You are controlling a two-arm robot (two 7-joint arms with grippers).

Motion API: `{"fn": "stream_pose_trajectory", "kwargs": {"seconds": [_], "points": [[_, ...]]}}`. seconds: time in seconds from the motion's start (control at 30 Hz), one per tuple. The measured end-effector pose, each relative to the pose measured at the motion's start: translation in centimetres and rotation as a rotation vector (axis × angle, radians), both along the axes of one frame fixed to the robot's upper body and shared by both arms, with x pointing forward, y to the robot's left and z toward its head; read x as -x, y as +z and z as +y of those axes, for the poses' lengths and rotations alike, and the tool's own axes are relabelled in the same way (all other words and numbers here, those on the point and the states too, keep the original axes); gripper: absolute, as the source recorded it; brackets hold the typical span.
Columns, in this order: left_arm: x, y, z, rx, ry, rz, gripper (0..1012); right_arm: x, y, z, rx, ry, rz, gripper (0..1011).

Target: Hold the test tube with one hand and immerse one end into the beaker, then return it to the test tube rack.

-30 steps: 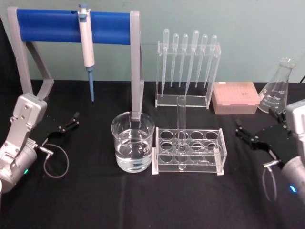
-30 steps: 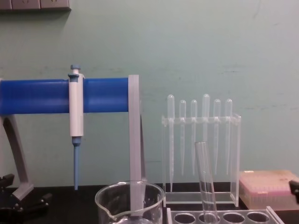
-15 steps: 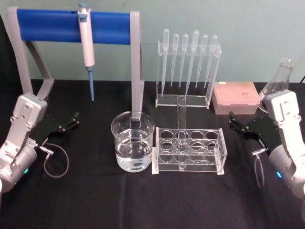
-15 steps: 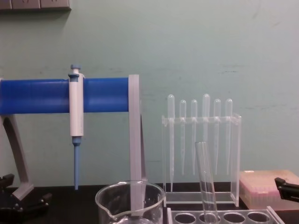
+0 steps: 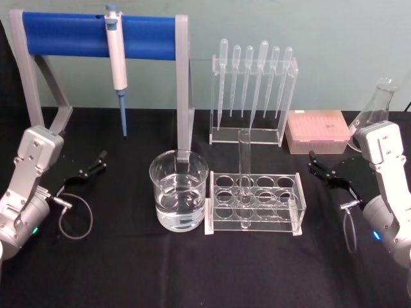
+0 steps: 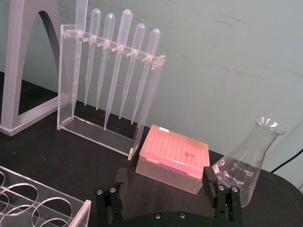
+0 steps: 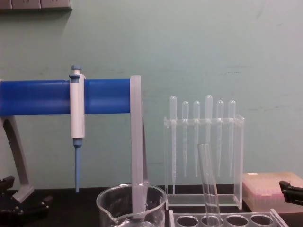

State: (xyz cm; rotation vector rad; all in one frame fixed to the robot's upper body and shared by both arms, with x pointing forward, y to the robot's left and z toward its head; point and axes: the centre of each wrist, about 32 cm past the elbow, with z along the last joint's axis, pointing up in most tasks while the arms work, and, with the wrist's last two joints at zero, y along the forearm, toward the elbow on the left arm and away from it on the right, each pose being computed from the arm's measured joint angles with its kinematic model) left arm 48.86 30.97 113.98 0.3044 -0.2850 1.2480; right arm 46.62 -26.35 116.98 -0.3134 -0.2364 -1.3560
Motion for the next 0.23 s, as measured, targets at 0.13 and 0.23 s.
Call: {"fn": "stream_pose_trajectory", "kwargs": {"seconds": [0.13,0.23], "points": [[0.0,0.0,0.0,0.0,0.0,0.0,1000,0.0,0.01,-0.02,-0.002,-0.001,0.001,1003],[0.0,0.0,0.0,0.0,0.0,0.0,1000,0.0,0.01,-0.03,-0.002,-0.001,0.001,1003]]}}
